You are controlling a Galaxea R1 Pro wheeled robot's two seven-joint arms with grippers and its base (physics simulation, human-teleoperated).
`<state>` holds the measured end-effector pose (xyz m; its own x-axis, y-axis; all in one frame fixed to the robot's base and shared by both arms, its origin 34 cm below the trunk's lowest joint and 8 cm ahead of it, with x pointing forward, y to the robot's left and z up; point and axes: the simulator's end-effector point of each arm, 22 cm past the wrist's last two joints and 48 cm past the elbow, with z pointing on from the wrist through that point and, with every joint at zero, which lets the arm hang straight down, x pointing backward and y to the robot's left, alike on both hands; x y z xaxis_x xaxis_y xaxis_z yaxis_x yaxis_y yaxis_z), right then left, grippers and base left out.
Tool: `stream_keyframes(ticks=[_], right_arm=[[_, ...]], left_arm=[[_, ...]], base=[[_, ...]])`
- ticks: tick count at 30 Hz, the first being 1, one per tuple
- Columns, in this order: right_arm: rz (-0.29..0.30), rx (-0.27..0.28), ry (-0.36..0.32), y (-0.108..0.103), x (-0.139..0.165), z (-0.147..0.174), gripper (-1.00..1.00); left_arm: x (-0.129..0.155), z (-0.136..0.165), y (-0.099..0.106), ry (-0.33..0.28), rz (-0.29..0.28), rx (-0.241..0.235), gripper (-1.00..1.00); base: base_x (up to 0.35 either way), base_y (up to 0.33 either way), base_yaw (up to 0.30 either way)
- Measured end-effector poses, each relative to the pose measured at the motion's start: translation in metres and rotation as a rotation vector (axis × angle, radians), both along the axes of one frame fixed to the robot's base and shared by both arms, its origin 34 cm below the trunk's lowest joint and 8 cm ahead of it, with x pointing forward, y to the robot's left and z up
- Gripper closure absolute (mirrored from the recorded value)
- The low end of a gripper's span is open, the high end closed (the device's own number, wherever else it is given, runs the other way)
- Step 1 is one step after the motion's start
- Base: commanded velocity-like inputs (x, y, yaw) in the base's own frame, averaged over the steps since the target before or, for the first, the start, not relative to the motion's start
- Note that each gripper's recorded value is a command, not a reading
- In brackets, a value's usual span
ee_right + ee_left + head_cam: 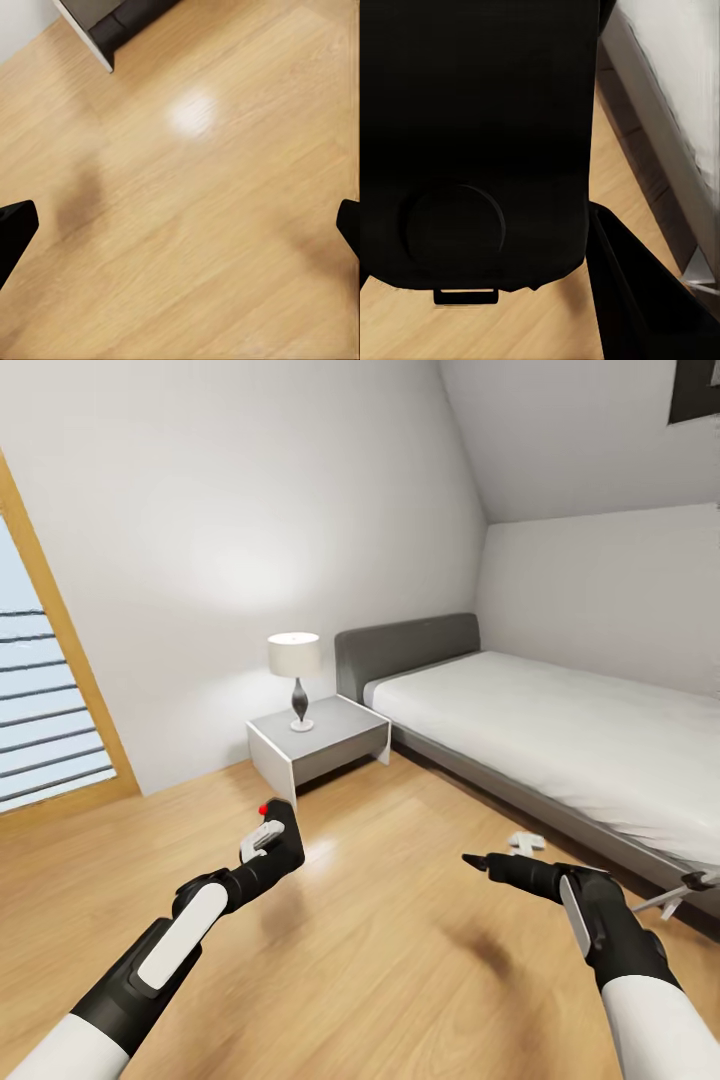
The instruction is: Attach the digital camera to the camera tripod in the bedroom.
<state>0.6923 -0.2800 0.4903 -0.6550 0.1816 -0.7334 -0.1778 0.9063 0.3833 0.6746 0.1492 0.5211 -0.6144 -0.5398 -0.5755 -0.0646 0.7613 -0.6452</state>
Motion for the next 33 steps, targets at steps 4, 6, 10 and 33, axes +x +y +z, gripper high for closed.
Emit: stream_keyframes(ticks=[4,6,10,33], right_arm=[[-0.01,-0.007,-0.01,0.0,0.001,0.008,-1.0],[-0.014,-0.011,-0.014,0.001,0.001,0.012,-1.0],[-0.018,-0.015,-0.029,0.0,0.001,0.021,-1.0],[-0.033,-0.027,-0.079,-0.003,0.007,0.076,-1.0]], left_arm=[[0.0,0.009,0.001,-0.014,0.004,-0.001,1.0],[0.0,0.014,0.003,-0.02,0.007,-0.002,1.0],[0.0,0.023,0.003,-0.036,0.008,-0.002,1.0],[0.005,0.08,0.008,-0.088,0.021,-0.008,1.0]], base=[[0.0,0.0,0.0],[0.0,0.0,0.0],[0.0,0.0,0.0],[0.0,0.0,0.0]])
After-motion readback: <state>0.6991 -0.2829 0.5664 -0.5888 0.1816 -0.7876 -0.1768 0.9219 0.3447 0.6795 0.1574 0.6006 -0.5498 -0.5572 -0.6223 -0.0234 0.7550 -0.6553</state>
